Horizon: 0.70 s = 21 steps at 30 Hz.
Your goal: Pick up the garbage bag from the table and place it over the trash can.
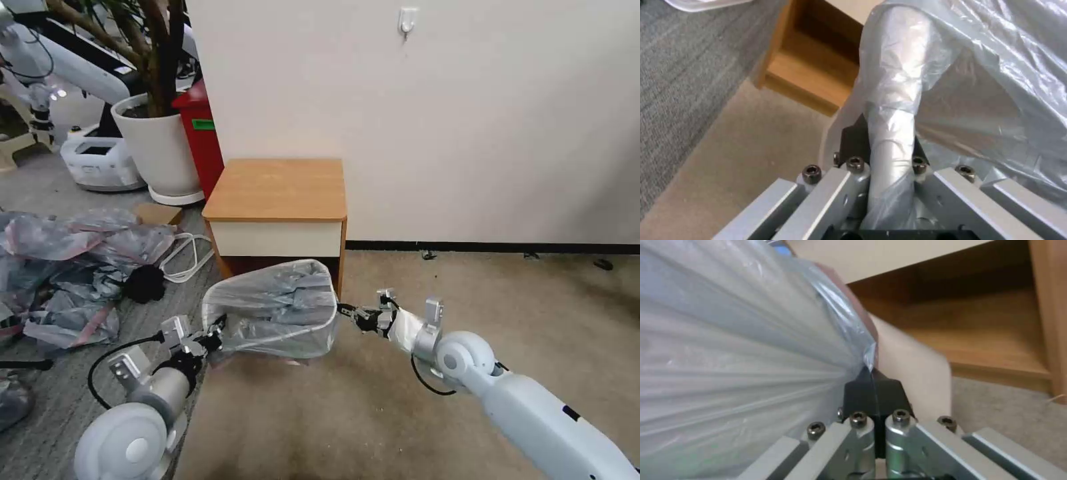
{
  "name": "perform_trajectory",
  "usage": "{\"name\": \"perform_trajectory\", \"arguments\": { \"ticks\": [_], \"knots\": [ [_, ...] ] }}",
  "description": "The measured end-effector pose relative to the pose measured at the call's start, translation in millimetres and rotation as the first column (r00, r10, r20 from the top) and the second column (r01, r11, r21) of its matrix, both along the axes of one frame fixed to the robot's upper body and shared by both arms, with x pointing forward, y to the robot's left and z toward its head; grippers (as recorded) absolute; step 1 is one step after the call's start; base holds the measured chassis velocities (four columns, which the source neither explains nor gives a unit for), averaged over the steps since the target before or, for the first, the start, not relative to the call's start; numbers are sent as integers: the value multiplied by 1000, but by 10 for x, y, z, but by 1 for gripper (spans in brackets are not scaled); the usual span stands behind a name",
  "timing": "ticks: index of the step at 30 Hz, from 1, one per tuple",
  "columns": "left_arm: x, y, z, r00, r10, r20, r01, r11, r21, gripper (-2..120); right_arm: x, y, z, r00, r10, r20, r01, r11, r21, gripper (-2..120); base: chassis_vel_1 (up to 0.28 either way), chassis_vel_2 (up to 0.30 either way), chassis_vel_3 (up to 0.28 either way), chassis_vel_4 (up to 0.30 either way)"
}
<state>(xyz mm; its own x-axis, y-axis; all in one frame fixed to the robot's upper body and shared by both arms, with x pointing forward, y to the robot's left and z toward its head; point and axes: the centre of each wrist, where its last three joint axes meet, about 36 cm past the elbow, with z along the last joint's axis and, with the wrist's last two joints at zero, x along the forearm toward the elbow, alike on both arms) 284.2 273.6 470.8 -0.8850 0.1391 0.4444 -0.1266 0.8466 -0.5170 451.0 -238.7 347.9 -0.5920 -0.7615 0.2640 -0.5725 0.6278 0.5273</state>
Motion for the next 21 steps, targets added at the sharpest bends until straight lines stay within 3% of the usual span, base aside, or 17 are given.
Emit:
{"name": "perform_trajectory", "arguments": {
  "ticks": [21],
  "knots": [
    [-105,-37,48,999,-26,-35,24,999,-41,3,1,219,-290,994,-98,44,102,991,-91,0,0,0,0,0]
  ]
}}
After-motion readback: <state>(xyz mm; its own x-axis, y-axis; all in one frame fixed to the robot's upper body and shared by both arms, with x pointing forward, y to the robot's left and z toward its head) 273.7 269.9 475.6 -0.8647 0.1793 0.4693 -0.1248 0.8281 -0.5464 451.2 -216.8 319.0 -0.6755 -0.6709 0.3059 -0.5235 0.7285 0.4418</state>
